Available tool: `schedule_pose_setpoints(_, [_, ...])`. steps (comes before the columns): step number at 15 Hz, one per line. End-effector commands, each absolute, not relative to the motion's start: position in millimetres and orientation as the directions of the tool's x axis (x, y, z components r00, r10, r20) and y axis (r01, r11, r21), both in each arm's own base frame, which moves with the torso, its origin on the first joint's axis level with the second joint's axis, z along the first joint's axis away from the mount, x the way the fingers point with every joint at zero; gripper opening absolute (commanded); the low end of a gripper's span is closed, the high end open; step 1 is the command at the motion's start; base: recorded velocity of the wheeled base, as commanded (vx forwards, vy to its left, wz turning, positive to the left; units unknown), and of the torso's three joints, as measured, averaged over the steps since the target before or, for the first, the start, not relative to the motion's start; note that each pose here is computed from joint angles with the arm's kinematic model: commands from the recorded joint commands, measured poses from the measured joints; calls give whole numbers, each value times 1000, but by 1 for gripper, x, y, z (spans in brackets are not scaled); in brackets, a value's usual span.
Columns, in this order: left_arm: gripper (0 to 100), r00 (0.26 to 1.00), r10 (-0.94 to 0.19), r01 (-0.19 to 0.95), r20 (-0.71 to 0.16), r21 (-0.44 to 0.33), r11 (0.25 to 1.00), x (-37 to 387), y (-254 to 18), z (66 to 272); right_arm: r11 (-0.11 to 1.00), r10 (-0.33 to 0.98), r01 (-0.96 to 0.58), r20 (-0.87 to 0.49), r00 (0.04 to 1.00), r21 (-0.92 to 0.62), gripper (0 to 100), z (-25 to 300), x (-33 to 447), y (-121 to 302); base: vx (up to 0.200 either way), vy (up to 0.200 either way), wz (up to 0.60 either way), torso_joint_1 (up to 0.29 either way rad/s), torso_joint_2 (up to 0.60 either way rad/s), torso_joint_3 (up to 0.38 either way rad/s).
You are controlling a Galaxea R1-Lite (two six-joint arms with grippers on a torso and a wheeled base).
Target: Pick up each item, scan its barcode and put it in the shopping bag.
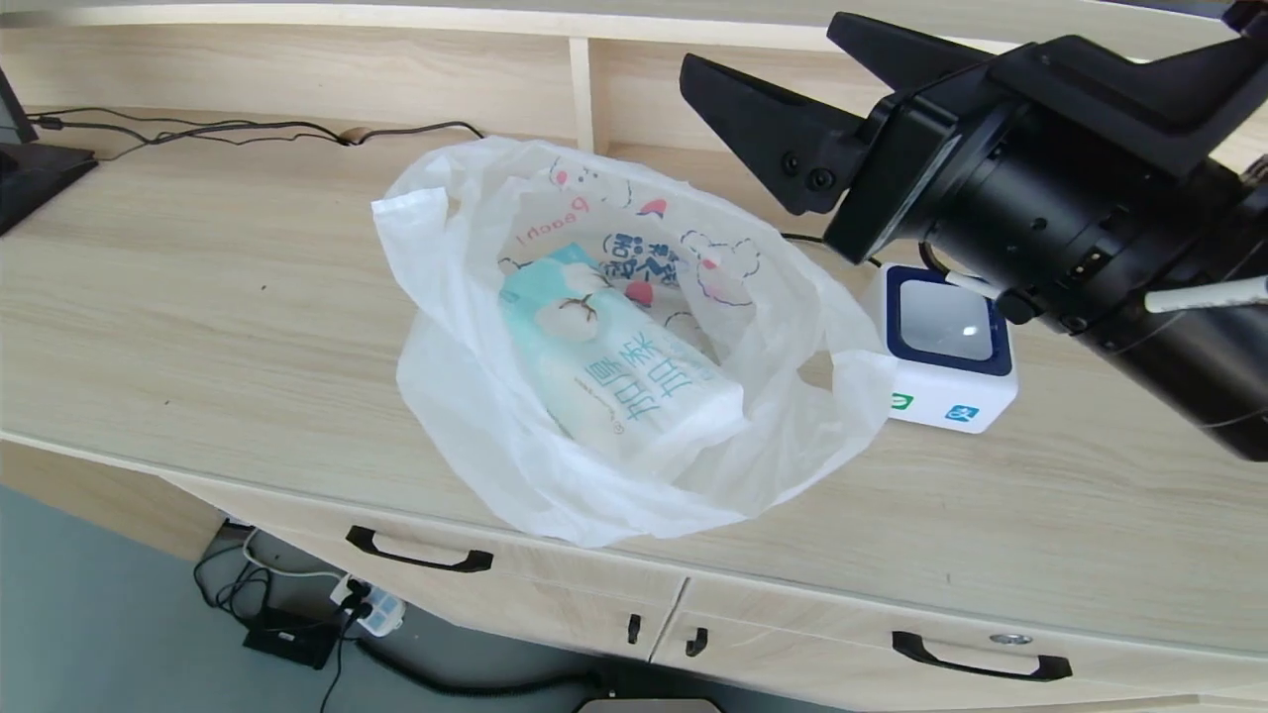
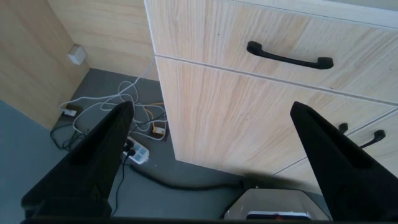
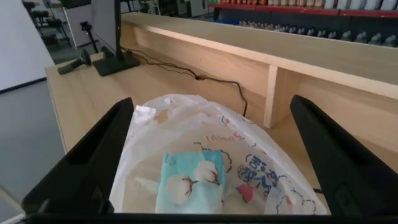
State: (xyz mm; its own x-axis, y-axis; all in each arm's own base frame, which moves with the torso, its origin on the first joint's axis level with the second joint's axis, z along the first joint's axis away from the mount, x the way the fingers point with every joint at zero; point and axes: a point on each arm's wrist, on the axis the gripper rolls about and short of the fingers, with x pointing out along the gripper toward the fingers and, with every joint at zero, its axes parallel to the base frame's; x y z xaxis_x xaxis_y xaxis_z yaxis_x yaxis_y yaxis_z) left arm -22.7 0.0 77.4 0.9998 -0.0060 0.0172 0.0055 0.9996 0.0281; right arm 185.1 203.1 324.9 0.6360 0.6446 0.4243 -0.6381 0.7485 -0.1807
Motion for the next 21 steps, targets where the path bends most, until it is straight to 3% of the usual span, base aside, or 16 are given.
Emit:
schedule_pose_setpoints(1, [100, 1000, -5, 4, 17, 29, 1000, -23, 0, 77, 750, 644, -636, 422, 639, -181, 100, 324, 185, 201, 0, 0, -600, -2, 7, 7])
schedule_pose_setpoints(9, [100, 1000, -5, 4, 18, 28, 1000, -23, 0, 78, 750, 647, -637, 406, 646, -181, 100, 319, 185, 201, 0, 0, -600, 2, 2, 2])
schedule_pose_setpoints(11, [100, 1000, -5, 4, 17, 28, 1000, -23, 0, 77, 755, 621, -648, 431, 655, -102, 100, 315, 175, 190, 0, 0, 0, 0, 0, 0])
schedule_pose_setpoints(13, [100, 1000, -5, 4, 18, 29, 1000, -23, 0, 78, 793, 561, -609, 421, 713, -25, 100, 295, 153, 169, 0, 0, 0, 0, 0, 0])
schedule_pose_setpoints(15, [100, 1000, -6, 6, 17, 28, 1000, -23, 0, 77, 853, 486, -522, 364, 794, -1, 100, 270, 123, 117, 0, 0, 0, 0, 0, 0])
schedule_pose_setpoints(17, [100, 1000, -6, 6, 18, 28, 1000, -23, 0, 78, 898, 397, -433, 286, 872, 75, 100, 259, 119, 72, 0, 0, 0, 0, 0, 0])
schedule_pose_setpoints(21, [100, 1000, -6, 6, 18, 28, 1000, -23, 0, 78, 960, 269, -276, 118, 956, 52, 100, 235, 112, 17, 0, 0, 0, 0, 0, 0])
